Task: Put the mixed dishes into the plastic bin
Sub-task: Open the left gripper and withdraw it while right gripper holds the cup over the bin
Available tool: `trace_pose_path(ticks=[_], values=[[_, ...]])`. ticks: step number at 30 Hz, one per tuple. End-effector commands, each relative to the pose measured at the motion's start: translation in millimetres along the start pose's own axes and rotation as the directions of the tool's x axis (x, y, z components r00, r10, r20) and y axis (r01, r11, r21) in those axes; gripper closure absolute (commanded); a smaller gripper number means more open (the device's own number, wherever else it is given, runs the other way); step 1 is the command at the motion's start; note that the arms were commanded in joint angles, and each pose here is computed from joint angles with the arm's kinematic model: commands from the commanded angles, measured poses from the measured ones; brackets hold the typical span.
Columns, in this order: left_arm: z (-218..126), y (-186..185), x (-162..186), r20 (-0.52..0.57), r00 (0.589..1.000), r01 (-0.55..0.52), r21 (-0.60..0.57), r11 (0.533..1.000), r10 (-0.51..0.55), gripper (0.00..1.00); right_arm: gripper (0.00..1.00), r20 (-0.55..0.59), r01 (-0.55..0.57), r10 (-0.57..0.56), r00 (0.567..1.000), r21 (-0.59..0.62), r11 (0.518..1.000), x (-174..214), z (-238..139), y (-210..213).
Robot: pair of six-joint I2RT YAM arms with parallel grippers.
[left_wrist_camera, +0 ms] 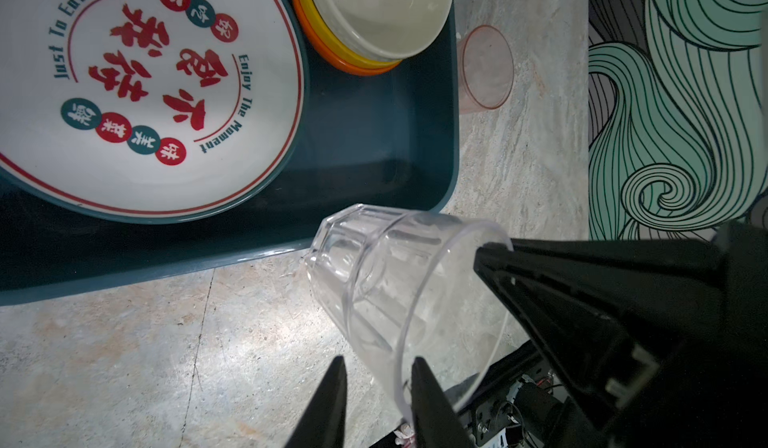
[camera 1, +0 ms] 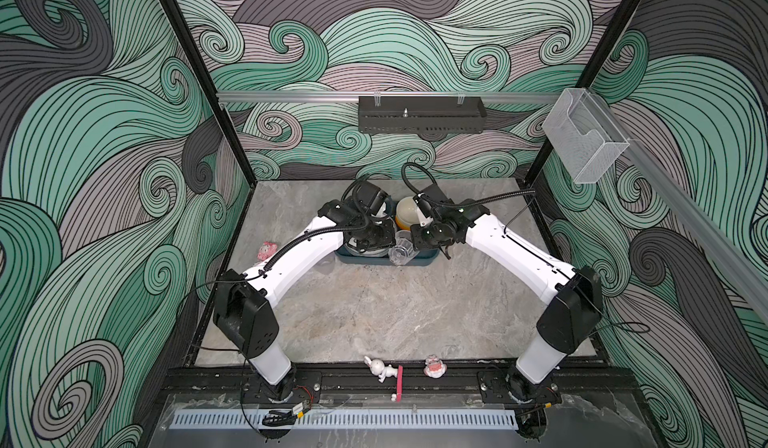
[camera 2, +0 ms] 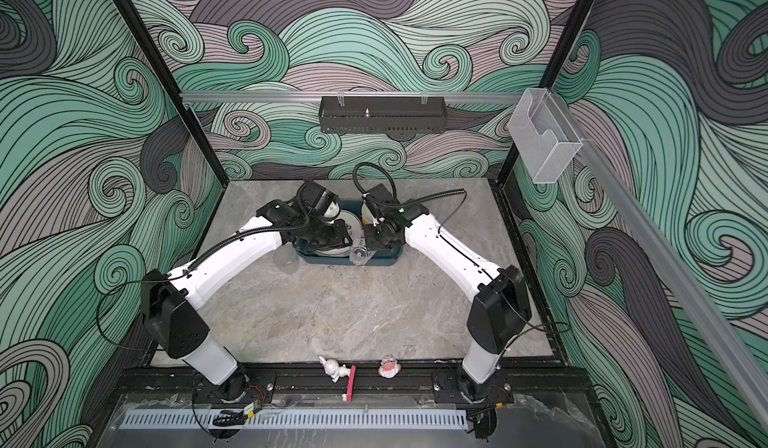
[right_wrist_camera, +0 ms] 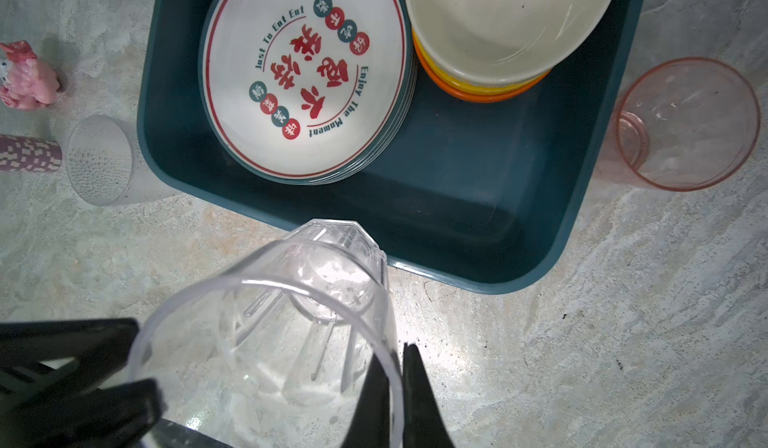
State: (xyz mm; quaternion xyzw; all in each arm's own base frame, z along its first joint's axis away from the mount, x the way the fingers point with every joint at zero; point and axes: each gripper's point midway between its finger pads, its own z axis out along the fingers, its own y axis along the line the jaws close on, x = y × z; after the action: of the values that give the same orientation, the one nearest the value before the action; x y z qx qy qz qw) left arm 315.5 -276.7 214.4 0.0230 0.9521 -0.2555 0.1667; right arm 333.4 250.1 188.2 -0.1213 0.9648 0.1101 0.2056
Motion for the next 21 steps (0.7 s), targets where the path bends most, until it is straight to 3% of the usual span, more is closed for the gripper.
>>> trace_pose_path(ticks=[1,14,21], values=[[-21,-4,-3,0.049,0.999,0.007,0.040,0.999,-0.009,0.69,1.00,0.045,-0.002,0.001,0.999,0.023,1.000,-15,-10,-8],[-51,37,10,0.178,0.982,0.062,0.016,0.998,-0.064,0.62,1.00,0.049,-0.070,0.066,0.997,0.075,0.995,-33,1,-45],[-56,66,24,0.181,0.977,0.113,-0.013,0.994,-0.109,0.59,1.00,0.021,-0.099,0.097,0.995,0.111,0.989,-37,19,-63]])
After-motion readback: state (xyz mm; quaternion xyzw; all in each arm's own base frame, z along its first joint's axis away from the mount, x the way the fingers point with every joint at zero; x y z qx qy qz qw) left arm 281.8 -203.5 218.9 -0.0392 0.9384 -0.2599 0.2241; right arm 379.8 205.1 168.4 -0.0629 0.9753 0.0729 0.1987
